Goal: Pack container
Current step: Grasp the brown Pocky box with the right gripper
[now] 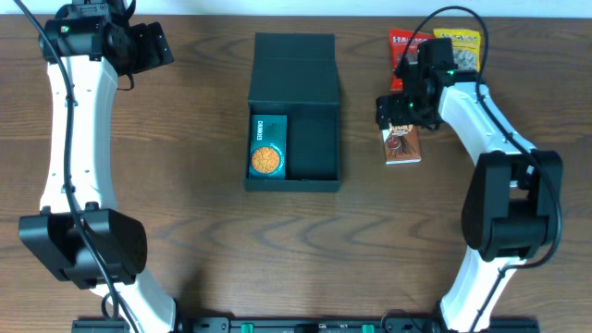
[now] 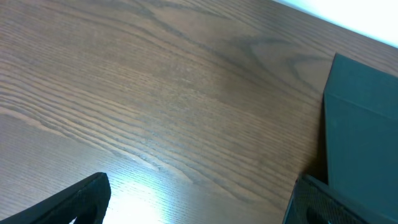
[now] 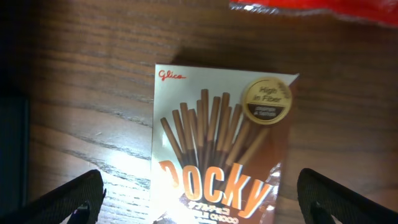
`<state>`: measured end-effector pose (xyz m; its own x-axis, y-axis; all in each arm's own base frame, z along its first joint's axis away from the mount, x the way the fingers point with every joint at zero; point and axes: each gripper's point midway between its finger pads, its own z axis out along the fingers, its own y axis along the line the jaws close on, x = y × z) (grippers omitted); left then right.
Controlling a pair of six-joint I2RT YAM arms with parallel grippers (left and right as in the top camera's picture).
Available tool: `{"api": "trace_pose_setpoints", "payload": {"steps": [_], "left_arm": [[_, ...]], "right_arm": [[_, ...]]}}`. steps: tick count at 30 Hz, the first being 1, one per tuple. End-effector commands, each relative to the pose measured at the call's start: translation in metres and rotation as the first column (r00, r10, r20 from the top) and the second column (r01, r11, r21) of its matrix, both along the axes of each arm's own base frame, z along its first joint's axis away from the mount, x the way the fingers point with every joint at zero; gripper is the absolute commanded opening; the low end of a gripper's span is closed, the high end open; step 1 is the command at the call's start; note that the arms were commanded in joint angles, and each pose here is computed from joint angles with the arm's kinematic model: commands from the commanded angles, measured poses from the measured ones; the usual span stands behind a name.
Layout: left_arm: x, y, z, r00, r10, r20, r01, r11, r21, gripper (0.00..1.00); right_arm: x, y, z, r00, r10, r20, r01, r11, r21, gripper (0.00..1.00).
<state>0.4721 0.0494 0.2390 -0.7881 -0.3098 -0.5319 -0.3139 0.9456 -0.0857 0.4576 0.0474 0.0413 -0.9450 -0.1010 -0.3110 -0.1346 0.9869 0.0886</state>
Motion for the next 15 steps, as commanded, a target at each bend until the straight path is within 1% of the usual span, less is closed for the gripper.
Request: {"api": "trace_pose_setpoints", "payload": {"steps": [1, 6, 15], "left_arm": [[0.001, 0.003, 0.007, 1.000, -0.008, 0.015, 0.008, 1.000, 0.010, 0.95], [0.001, 0.003, 0.007, 1.000, -0.008, 0.015, 0.008, 1.000, 0.010, 0.95], [0.000, 0.003, 0.006, 1.000, -0.008, 0.009, 0.008, 1.000, 0.009, 0.95]], "right_arm": [[-0.005, -0.002, -0.012, 1.000, -0.002, -0.018, 0.001, 0.999, -0.048, 0.99], [-0.010, -0.010, -0.019, 0.999, -0.016, -0.031, 0.013, 0.995, -0.103, 0.99], [-0.021, -0.006, -0.037, 0.995, -0.004, -0.098, -0.007, 0.994, -0.106, 0.99]]}}
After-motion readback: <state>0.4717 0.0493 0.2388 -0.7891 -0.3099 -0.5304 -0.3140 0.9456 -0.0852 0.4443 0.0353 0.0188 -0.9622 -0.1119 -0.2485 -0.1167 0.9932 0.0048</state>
